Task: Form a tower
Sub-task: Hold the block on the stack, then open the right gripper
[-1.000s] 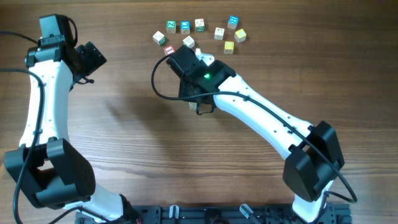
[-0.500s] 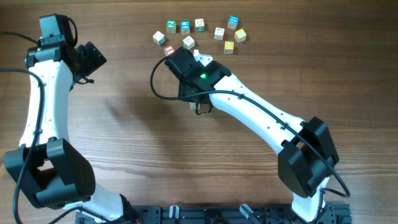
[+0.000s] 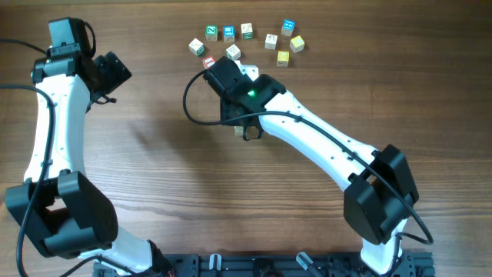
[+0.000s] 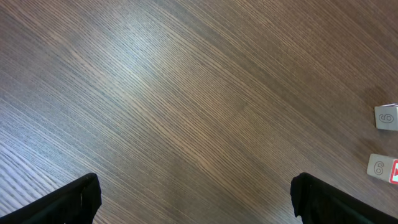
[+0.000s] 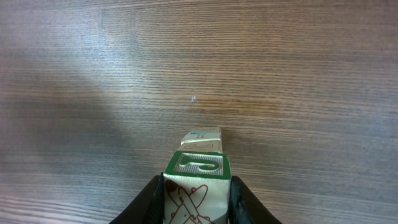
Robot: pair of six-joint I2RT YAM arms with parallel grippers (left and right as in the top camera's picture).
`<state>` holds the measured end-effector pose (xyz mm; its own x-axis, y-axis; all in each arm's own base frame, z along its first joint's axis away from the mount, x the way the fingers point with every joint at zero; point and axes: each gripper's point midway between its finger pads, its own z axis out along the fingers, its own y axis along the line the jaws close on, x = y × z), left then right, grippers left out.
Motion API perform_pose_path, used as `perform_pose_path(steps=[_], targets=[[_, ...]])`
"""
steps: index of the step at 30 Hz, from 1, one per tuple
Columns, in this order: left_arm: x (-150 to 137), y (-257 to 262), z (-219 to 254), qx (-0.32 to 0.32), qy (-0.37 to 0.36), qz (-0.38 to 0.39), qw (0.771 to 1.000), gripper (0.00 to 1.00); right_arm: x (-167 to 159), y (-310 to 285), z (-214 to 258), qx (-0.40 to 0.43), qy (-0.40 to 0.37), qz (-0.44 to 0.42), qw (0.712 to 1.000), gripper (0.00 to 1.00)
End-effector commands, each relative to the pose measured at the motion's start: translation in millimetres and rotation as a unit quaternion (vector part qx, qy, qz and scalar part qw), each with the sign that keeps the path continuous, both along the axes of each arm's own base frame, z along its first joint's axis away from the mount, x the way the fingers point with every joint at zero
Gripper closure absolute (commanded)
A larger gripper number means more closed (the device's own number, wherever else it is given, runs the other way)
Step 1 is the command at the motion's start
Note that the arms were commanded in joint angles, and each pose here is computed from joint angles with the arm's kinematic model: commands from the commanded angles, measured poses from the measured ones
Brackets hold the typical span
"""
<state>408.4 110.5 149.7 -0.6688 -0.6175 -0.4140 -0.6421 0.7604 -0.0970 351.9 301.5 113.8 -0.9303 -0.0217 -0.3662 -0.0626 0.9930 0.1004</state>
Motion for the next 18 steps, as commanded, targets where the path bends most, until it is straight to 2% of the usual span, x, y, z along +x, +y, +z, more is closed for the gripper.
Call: perform_pose_path(steps=[1,9,18], targets=[[1.7,3.1,12.5,0.01,-0.014,-0.002,1.0,0.0,5.5,4.5,17.1,0.003,-0.024,0.018,1.0,0.79],[1.8,3.1,12.6,0.01,-0.014,-0.002,1.0,0.0,3.7,4.6,15.7,0.004,-0.019,0.02,1.0,0.75],[1.7,3.1,12.5,0.01,-0.014,-0.002,1.0,0.0,3.6,4.4,15.6,0.004,-0.019,0.02,1.0,0.61]])
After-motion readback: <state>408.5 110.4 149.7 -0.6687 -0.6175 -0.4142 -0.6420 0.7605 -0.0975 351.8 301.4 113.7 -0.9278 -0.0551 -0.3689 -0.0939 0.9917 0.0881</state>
